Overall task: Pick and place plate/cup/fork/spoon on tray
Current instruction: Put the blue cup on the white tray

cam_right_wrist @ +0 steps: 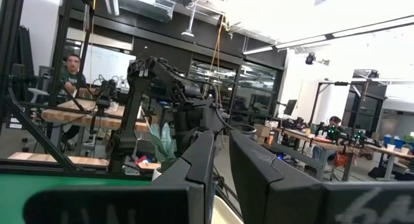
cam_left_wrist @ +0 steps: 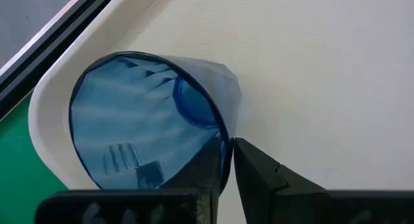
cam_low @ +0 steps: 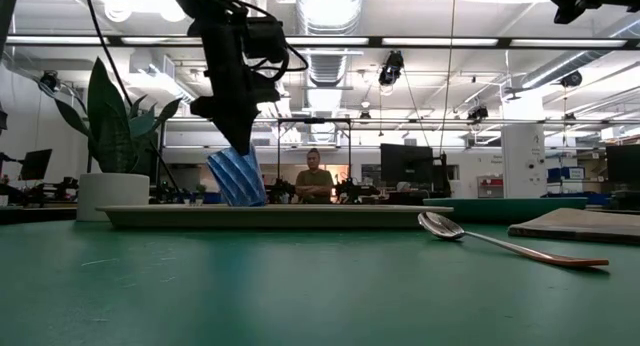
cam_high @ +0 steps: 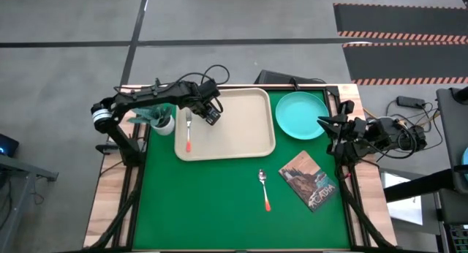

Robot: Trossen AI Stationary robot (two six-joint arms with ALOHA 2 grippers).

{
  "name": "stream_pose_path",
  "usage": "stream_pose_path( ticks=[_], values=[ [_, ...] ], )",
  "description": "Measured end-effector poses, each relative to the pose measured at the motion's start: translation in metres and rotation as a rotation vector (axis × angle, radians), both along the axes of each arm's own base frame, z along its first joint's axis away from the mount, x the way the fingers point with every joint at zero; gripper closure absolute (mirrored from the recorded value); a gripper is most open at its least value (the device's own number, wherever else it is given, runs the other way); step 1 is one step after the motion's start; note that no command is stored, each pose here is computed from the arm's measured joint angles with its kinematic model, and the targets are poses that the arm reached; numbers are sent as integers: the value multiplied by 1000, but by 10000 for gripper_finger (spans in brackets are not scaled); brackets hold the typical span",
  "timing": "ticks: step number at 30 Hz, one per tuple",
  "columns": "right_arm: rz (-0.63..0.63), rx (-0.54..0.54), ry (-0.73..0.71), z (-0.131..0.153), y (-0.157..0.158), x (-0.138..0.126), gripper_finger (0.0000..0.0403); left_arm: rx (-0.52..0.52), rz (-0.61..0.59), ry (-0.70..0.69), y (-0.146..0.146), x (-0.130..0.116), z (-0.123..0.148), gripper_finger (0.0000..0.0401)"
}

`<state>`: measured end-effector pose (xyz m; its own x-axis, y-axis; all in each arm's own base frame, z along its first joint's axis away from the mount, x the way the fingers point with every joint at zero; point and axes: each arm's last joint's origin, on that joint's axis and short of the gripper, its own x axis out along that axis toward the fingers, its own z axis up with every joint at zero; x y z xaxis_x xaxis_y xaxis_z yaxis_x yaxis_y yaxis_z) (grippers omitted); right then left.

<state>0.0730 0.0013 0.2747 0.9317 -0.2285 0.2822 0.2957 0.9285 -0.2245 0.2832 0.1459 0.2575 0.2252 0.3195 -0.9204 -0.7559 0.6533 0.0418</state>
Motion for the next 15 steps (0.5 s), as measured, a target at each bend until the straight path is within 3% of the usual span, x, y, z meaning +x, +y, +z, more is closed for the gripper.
stream_pose_path(
  ticks=[15],
  values=[
    [0,0,0,0,0,0,360,19,2,-40,2,4,2,371]
  ],
)
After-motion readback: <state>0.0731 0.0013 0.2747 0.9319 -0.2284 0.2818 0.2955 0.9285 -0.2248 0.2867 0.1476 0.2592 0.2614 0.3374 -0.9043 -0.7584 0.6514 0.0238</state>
